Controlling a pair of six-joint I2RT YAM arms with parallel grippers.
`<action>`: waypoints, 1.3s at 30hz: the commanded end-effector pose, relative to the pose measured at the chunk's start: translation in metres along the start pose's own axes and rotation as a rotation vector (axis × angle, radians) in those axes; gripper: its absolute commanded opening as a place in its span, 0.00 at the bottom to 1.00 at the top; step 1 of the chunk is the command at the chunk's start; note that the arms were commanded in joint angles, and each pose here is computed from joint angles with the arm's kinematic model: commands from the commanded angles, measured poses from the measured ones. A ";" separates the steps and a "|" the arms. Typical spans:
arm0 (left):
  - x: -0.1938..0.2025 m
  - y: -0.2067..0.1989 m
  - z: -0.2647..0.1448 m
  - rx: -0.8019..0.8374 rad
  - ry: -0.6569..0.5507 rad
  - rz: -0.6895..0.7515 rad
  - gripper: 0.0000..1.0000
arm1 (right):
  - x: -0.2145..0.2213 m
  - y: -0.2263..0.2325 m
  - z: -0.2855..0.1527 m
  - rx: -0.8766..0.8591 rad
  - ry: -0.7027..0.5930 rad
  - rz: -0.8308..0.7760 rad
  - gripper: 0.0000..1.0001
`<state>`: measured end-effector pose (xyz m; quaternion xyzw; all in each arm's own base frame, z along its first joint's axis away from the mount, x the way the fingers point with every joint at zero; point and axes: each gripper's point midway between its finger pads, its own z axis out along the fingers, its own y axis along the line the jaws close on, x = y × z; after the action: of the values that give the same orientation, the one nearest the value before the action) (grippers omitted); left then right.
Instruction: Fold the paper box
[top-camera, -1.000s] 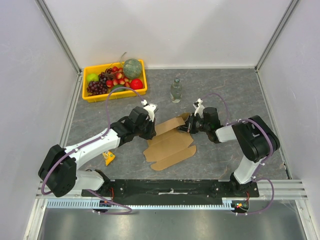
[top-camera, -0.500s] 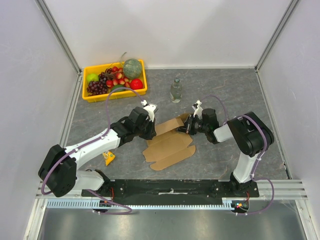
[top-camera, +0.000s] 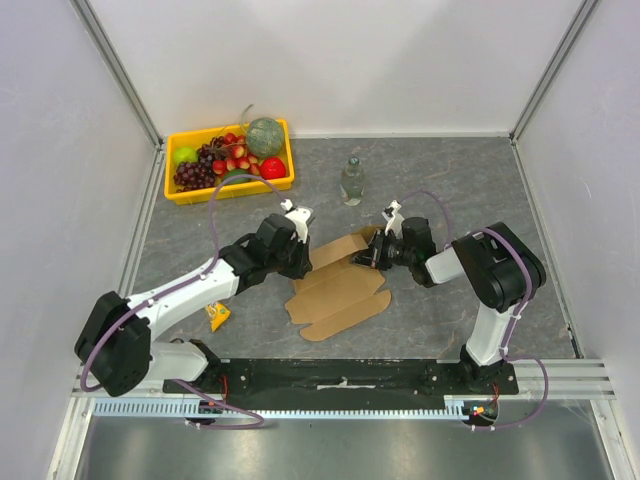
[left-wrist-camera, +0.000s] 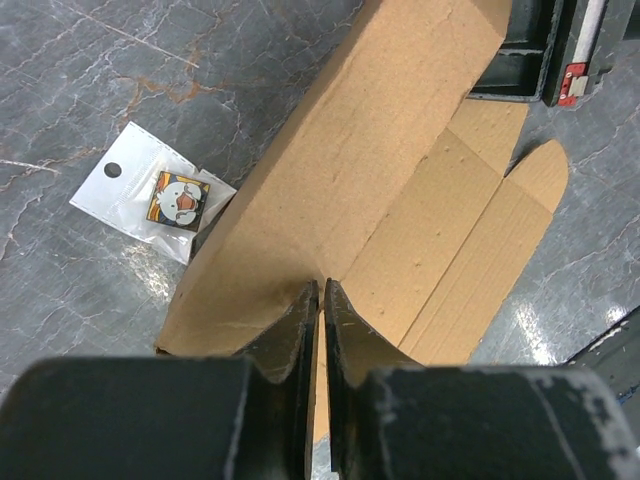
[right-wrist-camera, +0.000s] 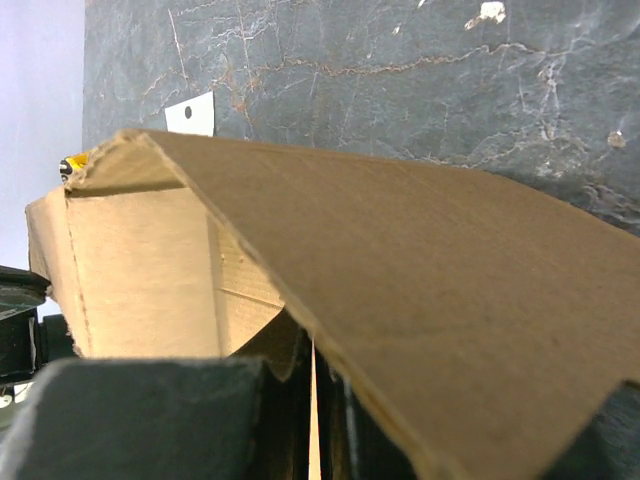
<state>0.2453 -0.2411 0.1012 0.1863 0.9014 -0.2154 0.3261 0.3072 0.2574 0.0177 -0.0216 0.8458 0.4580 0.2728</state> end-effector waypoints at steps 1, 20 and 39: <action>-0.012 -0.002 -0.013 -0.014 -0.053 -0.029 0.11 | 0.010 -0.019 0.002 0.083 0.029 -0.019 0.00; -0.005 0.032 -0.034 -0.184 -0.135 -0.138 0.12 | 0.009 -0.018 0.001 0.082 0.031 -0.030 0.00; 0.006 0.039 -0.021 -0.218 -0.091 -0.129 0.11 | -0.020 -0.006 -0.045 0.270 0.020 -0.180 0.18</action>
<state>0.2486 -0.2013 0.1090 0.0954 0.9091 -0.1578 0.3735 0.2984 0.2303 0.0243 -0.0470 0.8863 0.3659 0.2801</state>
